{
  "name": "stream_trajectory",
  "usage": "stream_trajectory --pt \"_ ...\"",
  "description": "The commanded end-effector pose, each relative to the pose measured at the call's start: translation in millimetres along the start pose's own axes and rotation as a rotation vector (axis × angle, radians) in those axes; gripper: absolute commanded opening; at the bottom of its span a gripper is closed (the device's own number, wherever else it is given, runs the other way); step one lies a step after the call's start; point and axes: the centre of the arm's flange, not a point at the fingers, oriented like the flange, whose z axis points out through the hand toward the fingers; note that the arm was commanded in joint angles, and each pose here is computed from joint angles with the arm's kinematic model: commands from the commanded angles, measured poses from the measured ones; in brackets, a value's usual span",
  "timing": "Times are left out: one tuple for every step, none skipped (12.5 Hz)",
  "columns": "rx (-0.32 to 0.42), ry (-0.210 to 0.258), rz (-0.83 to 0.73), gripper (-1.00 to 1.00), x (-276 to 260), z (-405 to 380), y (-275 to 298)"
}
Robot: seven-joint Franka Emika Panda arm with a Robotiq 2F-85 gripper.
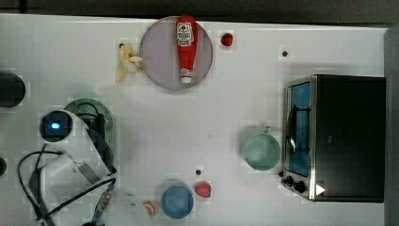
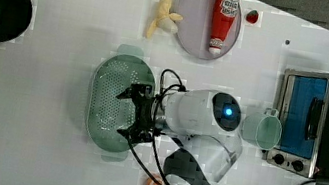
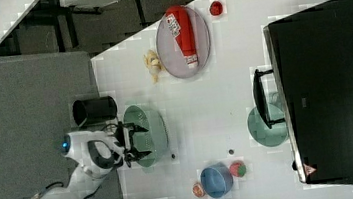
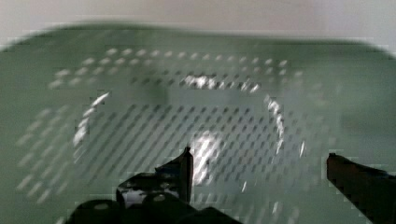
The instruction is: Drag strainer left to right.
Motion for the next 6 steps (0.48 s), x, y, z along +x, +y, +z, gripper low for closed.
stream_trajectory --pt "0.053 0.041 0.01 1.0 10.7 -8.6 1.0" --pt "0.058 0.038 0.014 1.0 14.7 -3.0 1.4" --pt "0.066 0.035 0.024 1.0 20.6 0.8 -0.1" --pt "0.079 0.031 0.032 1.0 26.6 2.7 -2.1" --pt "0.082 0.035 0.041 1.0 33.4 4.2 -3.3" --pt "0.077 0.044 0.051 1.0 41.0 7.1 -3.1"
